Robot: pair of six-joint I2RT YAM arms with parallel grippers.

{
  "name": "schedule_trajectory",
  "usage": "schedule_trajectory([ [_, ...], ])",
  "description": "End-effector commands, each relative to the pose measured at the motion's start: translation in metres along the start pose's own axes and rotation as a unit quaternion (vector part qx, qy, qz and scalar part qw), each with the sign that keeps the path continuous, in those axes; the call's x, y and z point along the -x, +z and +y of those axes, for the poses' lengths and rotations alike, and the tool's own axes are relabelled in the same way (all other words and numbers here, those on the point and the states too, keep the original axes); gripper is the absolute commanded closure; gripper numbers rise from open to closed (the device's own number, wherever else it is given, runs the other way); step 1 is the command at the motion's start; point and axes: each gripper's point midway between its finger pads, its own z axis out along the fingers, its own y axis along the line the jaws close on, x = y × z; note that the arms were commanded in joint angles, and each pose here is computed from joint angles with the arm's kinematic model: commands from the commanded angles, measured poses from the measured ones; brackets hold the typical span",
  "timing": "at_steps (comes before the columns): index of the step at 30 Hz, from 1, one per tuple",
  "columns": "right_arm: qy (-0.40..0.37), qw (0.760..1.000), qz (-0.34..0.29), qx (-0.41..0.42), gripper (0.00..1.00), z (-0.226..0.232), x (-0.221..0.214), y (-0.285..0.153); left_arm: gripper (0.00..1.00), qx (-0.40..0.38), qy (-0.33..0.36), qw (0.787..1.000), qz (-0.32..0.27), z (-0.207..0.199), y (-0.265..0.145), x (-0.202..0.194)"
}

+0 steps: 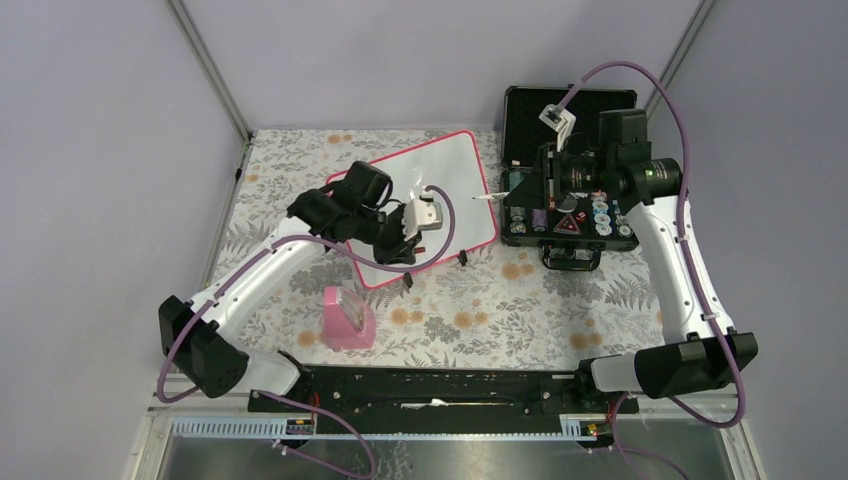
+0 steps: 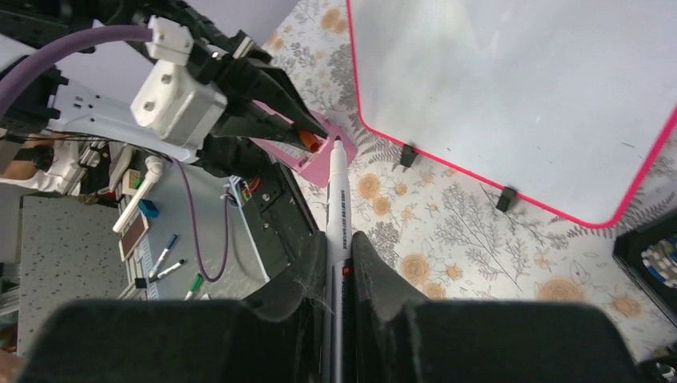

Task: Write a sentence on the whiteboard
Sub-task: Open the pen cap from the whiteboard marker, then put down the pen cap at the corner of the board.

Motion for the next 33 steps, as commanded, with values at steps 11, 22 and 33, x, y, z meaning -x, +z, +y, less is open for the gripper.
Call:
schedule_trajectory([
  [11, 0.011, 0.995, -0.03, -0.097, 1.0, -0.05, 0.0, -0.004, 0.99, -0.069, 0.064, 0.989, 0.111, -0.06, 0.107, -0.047],
  [22, 0.026, 0.994, -0.025, -0.103, 1.0, -0.064, -0.024, 0.003, 0.92, -0.04, 0.061, 0.982, 0.174, -0.052, 0.154, -0.089],
  [33, 0.035, 0.994, -0.017, -0.097, 1.0, -0.067, -0.034, 0.007, 0.83, -0.052, 0.057, 0.976, 0.202, -0.056, 0.165, -0.109],
])
